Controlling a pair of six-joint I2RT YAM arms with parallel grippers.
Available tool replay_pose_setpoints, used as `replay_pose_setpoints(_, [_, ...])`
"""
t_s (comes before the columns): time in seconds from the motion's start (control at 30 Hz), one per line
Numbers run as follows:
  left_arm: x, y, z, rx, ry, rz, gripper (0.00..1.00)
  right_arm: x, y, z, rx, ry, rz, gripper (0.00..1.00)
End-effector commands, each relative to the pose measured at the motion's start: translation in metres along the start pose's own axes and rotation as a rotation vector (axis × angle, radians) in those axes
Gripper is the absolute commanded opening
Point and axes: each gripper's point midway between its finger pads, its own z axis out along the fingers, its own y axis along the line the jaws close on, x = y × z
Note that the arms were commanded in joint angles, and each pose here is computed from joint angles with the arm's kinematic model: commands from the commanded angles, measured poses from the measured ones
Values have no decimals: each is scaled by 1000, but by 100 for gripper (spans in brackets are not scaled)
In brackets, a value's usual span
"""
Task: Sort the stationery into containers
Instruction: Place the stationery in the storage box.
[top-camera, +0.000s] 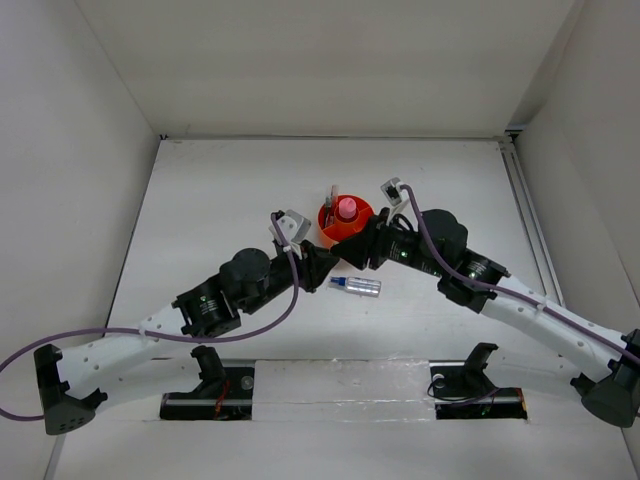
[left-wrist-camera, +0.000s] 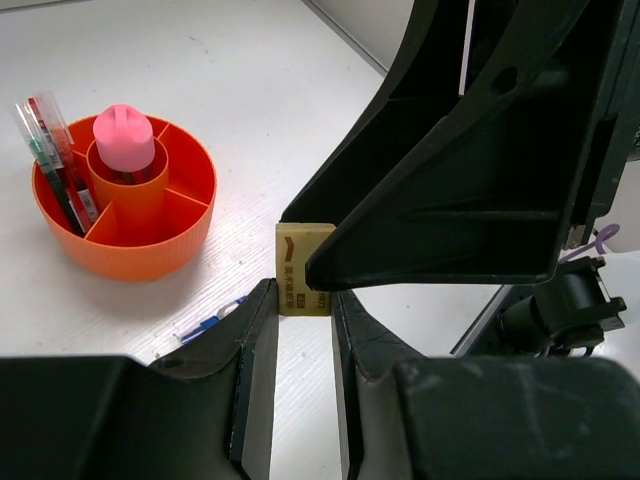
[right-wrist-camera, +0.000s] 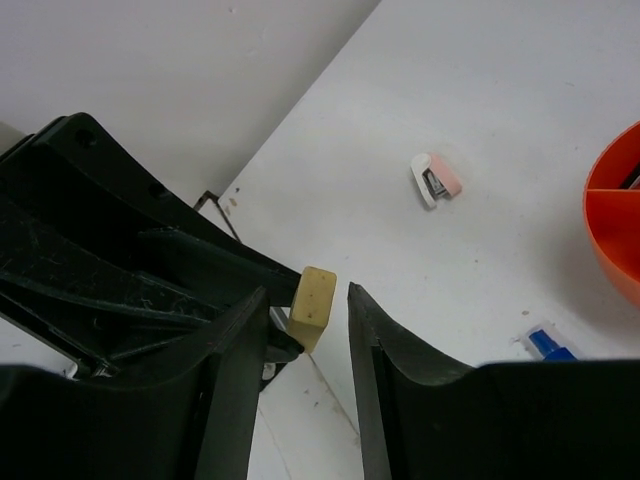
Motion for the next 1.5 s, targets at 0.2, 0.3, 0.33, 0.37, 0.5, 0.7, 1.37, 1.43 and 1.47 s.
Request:
replay_pose_setpoints(0.2, [-37, -9, -11, 28, -108, -15, 0, -6, 18, 4, -84, -20, -1, 24])
replay_pose_setpoints(0.3, [-35, -7, -11, 17, -103, -13, 0, -4, 21, 6, -106, -11, -3, 13])
replay_pose_setpoints(0.33, [-36, -5, -11, 7, -107, -14, 0, -4, 25, 6, -119, -14, -6, 11])
replay_pose_setpoints(0.37, [-33, -5, -9, 3, -99, -11, 0, -6, 26, 6, -124, -21, -8, 7])
replay_pose_setpoints(0.5, [-31, -1, -8, -22, -86, -16, 0, -7, 29, 6, -138, -25, -11, 0])
replay_pose_setpoints(0.7, [-28, 0, -5, -26, -76, -13, 0, -14, 32, 7, -147, -55, -18, 0])
replay_pose_setpoints(1.37, [-23, 4, -5, -46, -65, -29, 97, -40, -2, 35, -2, -161, -58, 0])
replay_pose_setpoints(1.43, [-22, 9, -5, -77, -66, -36, 100, -41, -13, 40, -2, -164, -58, 0])
replay_pose_setpoints(1.47, [-22, 13, -5, -99, -67, -44, 100, -42, -16, 40, -12, -167, -48, 0])
